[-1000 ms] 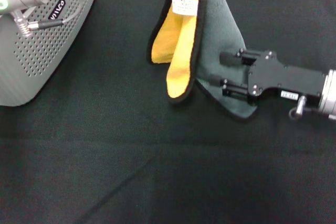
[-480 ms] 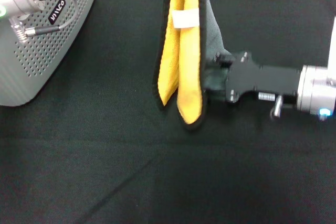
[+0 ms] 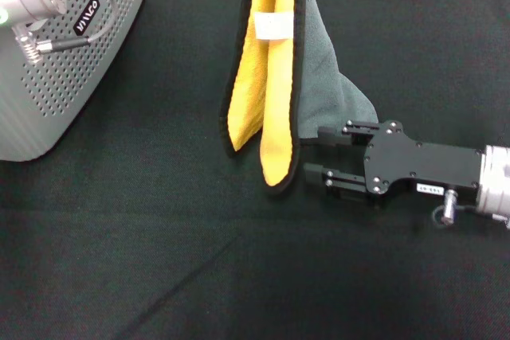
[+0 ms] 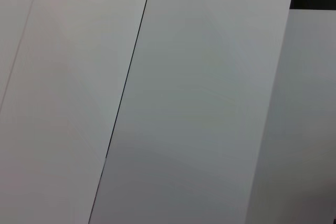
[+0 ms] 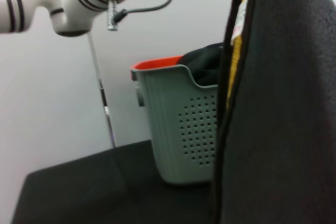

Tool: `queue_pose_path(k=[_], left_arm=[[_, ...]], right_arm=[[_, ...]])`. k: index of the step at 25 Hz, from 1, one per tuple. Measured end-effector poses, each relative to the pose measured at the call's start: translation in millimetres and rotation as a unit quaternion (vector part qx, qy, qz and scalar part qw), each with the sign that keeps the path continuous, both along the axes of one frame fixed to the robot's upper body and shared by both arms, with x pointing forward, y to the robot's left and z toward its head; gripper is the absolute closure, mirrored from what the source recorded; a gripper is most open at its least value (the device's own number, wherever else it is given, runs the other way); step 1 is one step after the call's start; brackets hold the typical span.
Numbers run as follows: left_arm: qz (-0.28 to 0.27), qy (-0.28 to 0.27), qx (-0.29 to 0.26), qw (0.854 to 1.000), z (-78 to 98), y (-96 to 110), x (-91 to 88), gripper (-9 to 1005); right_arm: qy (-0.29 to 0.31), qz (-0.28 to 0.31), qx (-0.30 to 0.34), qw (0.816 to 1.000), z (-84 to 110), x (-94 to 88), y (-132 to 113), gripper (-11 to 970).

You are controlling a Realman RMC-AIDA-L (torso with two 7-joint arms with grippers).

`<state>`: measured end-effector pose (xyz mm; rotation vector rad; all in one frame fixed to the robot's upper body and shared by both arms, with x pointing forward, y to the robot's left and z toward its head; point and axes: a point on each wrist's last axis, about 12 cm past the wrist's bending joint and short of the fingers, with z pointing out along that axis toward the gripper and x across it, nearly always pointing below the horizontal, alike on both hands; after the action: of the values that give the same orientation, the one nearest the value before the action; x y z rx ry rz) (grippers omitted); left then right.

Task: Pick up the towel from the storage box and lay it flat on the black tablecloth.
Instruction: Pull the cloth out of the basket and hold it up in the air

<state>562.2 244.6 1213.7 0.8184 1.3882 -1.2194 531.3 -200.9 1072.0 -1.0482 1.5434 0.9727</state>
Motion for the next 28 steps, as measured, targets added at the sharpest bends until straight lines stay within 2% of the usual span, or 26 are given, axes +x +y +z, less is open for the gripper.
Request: queue_pose_path(k=[5,12,25,28], left_arm=[[0.002,0.001,-0.001,1.0,0.2,1,0.0,979],[0.0,-0.001,-0.001,1.0,0.4,1,-0.1,979],[0.002,-0.004,-0.001,1.0,-1.8,2,-2.0,979],[0.002,-0.004,-0.001,1.0,-1.7,2,-2.1,979]], right_arm=[[0.013,0.012,0.01,1.0,-2.3,-8.8,0,444],[0.024,0.029,0.001,0.999,-8.9,-13.4,20,452],[0.016,0.002,-0.014,1.0,-11.5,-6.4,27,468],[0.015,0.002,-0.014,1.0,-11.9,-7.1,26,568]])
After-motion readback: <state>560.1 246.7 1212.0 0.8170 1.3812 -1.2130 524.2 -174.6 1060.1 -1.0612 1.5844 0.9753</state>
